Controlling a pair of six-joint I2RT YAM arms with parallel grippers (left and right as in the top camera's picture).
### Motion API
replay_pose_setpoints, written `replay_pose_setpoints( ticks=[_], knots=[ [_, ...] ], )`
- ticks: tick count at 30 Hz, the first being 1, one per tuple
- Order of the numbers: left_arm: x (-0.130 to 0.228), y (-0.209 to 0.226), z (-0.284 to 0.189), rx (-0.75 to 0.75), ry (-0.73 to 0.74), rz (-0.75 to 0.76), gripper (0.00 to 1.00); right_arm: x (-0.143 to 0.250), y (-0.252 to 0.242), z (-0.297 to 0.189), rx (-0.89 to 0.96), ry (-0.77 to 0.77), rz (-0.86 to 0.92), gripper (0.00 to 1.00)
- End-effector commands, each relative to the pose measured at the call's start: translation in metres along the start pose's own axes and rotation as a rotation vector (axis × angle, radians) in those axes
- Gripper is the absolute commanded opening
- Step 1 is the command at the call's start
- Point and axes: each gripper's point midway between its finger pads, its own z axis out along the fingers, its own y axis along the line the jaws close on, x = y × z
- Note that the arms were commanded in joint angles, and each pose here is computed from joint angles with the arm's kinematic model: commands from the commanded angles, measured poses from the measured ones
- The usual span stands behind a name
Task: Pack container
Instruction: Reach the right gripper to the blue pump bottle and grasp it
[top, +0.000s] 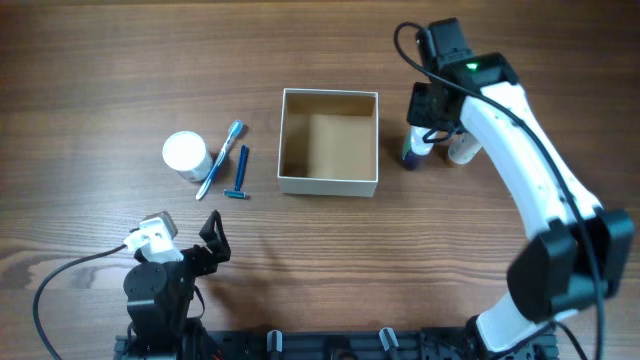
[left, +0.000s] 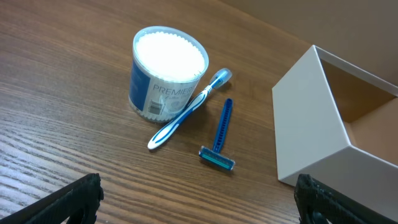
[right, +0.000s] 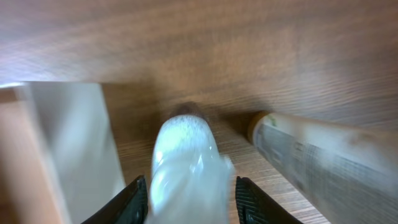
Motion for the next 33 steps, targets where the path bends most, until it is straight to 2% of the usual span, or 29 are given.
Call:
replay_pose_setpoints(
  ticks=[1,2,6,8,11,15,20,22,25,28,33],
  knots=[
    [-0.001,-0.001,0.0,0.008,-0.007,0.001,1.0,-0.011,-0.006,-0.047,-0.038,-0.117,-0.016,0.38],
    [-0.001,-0.001,0.0,0.008,-0.007,0.001,1.0,-0.011,-0.006,-0.051,-0.045,-0.127,-0.021,0.45],
    [-0.001,-0.001,0.0,0.008,-0.007,0.001,1.0,-0.006,0.001,-0.044,-0.075,-0.094,-0.04,0.56],
    [-0.001,-0.001,0.0,0.008,-0.007,0.001,1.0,-0.002,0.002,-0.031,-0.06,-0.06,-0.046,0.66],
    [-0.001,-0.001,0.0,0.008,-0.007,0.001,1.0,0.005,0.003,-0.008,-0.034,-0.005,-0.057,0.7],
    [-0.001,-0.001,0.0,0.008,-0.007,0.001,1.0,0.016,0.004,0.025,0.003,0.08,-0.073,0.7],
    [-0.001,-0.001,0.0,0.008,-0.007,0.001,1.0,0.027,0.004,0.044,0.028,0.143,-0.082,0.64],
    [-0.001,-0.001,0.0,0.008,-0.007,0.001,1.0,0.027,0.004,0.045,0.03,0.146,-0.082,0.58],
    [-0.001,-0.001,0.0,0.008,-0.007,0.001,1.0,0.028,0.004,0.045,0.029,0.147,-0.081,0.43],
    [-0.001,-0.001,0.0,0.008,-0.007,0.001,1.0,0.03,0.007,0.045,0.012,0.16,-0.081,0.41],
    [-0.001,-0.001,0.0,0.008,-0.007,0.001,1.0,0.021,0.005,0.036,0.015,0.119,-0.083,0.3]
  ],
)
